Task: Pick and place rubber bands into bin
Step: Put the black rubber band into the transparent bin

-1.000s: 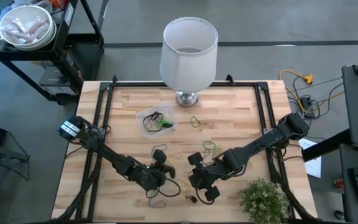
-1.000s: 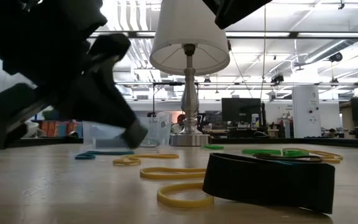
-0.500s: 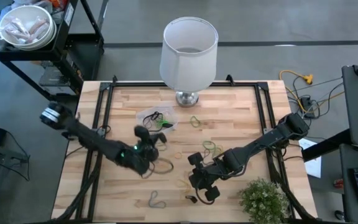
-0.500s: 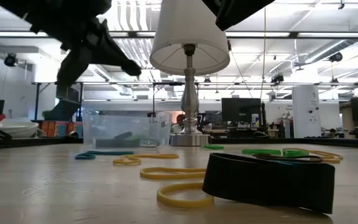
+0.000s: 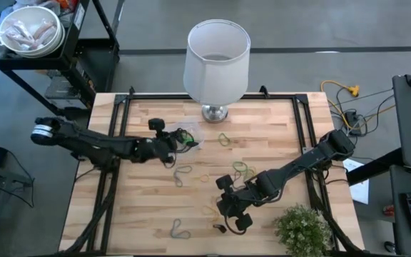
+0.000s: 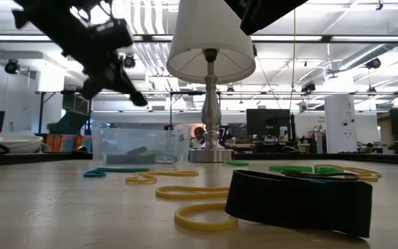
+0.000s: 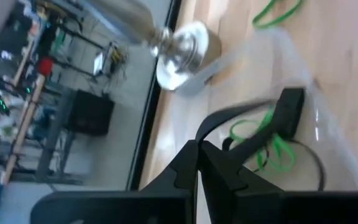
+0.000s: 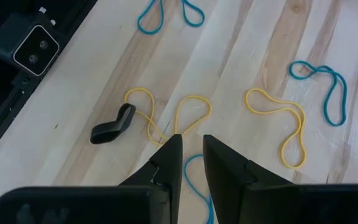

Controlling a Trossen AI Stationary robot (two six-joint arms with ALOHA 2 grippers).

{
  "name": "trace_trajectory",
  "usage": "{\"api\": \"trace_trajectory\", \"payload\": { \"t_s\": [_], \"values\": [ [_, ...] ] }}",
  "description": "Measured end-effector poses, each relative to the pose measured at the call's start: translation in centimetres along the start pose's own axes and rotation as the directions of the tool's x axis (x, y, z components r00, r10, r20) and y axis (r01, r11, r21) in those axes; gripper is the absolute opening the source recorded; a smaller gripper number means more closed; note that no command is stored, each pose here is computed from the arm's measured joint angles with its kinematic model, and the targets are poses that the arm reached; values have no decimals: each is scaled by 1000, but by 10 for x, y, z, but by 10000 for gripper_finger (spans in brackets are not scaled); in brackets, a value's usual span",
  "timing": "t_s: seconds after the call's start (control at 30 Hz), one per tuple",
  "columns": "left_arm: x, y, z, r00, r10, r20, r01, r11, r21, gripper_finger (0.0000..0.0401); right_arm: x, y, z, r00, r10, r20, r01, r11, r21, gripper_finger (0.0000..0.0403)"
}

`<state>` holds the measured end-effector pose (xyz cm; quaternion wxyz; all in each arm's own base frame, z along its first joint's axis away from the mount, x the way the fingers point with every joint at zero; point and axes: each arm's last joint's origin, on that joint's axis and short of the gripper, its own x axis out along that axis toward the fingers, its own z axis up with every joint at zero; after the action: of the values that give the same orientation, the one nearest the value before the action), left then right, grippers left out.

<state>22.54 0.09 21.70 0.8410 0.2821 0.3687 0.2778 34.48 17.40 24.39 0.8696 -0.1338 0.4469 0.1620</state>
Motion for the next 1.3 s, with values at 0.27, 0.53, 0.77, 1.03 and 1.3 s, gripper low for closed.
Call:
{"api": "trace_trajectory", "payload": {
  "t_s": [0.27,0.53,0.77,1.03,1.3],
  "values": [
    [34,-6,-15,997,-63,-39,61,997,-48,0,0,0,0,1000,-1,0,1,1000,-3,59],
    [56,-15,-18,996,-53,-78,49,998,-46,0,1,0,-1,1000,-1,-3,1,1000,-2,59],
    [62,-20,-20,994,-55,-92,52,998,-39,0,1,0,-1,1000,-2,-4,2,1000,0,59],
    [60,-19,-19,995,-64,-82,60,997,-46,38,1,0,-1,1000,-2,-5,2,1000,0,59],
    [59,-19,-19,995,-65,-78,61,997,-53,93,1,0,-1,1000,-2,-5,2,1000,0,59]
  ]
}}
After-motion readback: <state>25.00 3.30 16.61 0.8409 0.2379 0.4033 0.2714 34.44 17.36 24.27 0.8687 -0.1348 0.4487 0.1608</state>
